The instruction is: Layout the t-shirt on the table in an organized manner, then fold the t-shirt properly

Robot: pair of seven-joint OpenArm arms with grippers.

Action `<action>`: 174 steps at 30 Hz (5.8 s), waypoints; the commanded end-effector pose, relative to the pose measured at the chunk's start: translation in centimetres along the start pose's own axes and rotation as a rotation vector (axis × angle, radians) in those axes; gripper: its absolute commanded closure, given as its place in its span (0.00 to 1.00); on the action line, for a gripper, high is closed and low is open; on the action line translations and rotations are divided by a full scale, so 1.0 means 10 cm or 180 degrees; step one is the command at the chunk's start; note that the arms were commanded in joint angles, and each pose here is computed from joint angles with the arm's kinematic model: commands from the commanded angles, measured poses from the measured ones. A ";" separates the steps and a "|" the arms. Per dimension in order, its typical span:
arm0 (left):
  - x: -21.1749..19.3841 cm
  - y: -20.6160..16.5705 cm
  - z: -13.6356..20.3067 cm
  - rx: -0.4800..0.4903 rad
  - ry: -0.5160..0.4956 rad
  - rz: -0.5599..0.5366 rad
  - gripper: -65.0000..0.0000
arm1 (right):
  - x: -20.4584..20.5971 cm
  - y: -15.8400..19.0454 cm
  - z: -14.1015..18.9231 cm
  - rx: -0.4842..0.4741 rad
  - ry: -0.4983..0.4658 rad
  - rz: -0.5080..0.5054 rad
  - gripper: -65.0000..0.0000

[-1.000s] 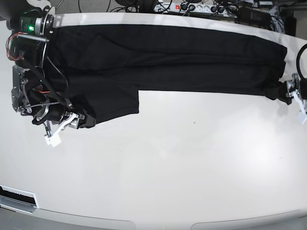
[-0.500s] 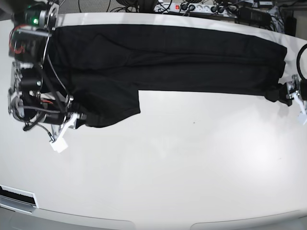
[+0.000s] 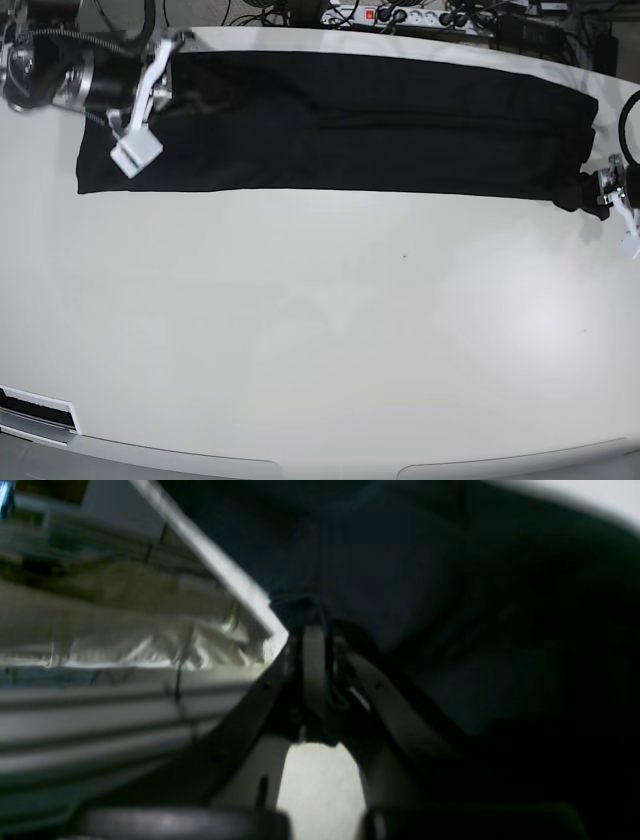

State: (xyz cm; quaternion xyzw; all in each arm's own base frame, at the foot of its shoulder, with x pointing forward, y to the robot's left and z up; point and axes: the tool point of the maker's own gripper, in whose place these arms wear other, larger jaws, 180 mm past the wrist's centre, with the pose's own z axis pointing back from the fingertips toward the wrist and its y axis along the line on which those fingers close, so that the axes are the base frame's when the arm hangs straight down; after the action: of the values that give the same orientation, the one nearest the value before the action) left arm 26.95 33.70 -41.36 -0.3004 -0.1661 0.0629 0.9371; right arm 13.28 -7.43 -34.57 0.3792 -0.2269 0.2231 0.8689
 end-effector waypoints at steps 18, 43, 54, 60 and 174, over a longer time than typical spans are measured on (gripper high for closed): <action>0.23 -0.01 0.21 -0.0002 -0.0215 -0.0062 0.43 | -0.40 -0.10 0.12 -0.0327 0.0375 -0.0030 1.00; 0.46 -0.02 0.48 -0.0080 -0.0565 0.0026 0.43 | 0.44 -0.84 0.36 -0.1627 -0.0318 0.0199 0.38; 0.31 0.20 0.69 0.0025 -0.0791 0.0254 0.43 | 0.06 -0.91 0.04 -0.1226 -0.0163 0.0152 1.00; -0.15 0.40 0.66 0.0146 -0.0590 0.0465 0.43 | -0.40 -1.28 -0.07 -0.1390 0.0129 -0.0217 1.00; -0.61 -1.67 -0.44 -0.1458 -0.0420 -0.0694 1.00 | -0.25 -1.19 -0.15 -0.1096 -0.0084 -0.0289 1.00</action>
State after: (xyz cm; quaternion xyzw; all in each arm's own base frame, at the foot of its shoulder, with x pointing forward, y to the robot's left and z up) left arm 22.21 15.96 -37.79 -0.4799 -0.2471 -0.0524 0.8402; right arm 17.68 -13.99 -44.28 0.2367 -0.2406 0.1307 0.9322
